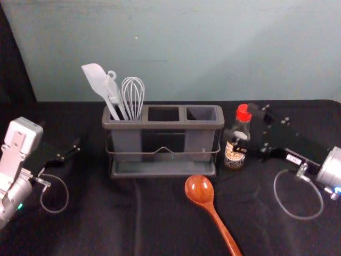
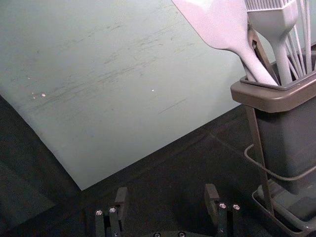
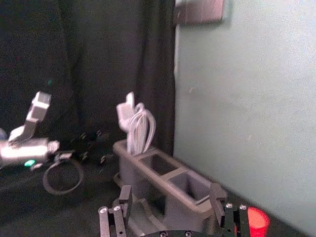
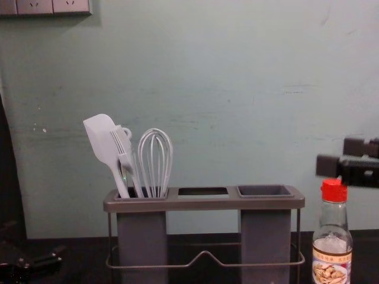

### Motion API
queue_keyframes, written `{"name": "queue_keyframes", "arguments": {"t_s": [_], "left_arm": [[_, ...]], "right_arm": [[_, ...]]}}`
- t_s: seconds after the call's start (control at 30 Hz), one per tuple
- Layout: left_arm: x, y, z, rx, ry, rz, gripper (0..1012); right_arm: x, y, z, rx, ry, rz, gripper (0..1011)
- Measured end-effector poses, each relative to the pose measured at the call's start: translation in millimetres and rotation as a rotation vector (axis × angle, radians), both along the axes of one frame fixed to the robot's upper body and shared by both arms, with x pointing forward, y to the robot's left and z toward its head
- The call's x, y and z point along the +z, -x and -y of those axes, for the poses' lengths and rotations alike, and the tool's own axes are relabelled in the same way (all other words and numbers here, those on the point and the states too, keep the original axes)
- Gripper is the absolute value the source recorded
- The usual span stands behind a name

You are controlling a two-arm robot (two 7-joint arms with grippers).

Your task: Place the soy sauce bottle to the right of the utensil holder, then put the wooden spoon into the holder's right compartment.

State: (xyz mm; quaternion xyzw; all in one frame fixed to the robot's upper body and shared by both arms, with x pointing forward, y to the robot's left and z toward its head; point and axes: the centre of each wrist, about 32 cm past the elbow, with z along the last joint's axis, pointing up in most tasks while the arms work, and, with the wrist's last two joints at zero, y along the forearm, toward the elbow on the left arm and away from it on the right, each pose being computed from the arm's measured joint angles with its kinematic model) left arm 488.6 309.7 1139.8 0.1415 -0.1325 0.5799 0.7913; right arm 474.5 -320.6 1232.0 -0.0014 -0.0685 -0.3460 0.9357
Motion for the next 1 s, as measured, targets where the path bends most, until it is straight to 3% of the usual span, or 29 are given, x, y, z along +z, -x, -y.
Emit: {"name": "queue_keyframes", "arguments": {"t_s": [0.23, 0.33, 0.47, 0.53, 0.77, 1.0], "left_arm": [[0.0, 0.0, 0.0, 0.000, 0.000, 0.000, 1011], [0.0, 0.0, 0.0, 0.000, 0.000, 0.000, 1011], [0.0, 0.0, 0.0, 0.000, 0.000, 0.000, 1011], [0.0, 0.0, 0.0, 0.000, 0.000, 0.000, 1011], [0.0, 0.0, 0.0, 0.000, 0.000, 0.000, 1012], [0.0, 0.0, 0.0, 0.000, 0.000, 0.000, 1011]], "right_arm": [[33.0, 17.0, -24.1, 0.016, 0.112, -0.119, 1003], [49.6, 23.6, -37.8, -0.002, 0.182, -0.219, 1002], [58.4, 26.4, -51.8, -0.011, 0.233, -0.320, 1003], [61.3, 26.1, -60.8, -0.025, 0.269, -0.378, 1003], [64.0, 18.2, -85.1, -0.063, 0.358, -0.500, 1003], [63.7, 7.8, -102.2, -0.161, 0.425, -0.551, 1002]]}}
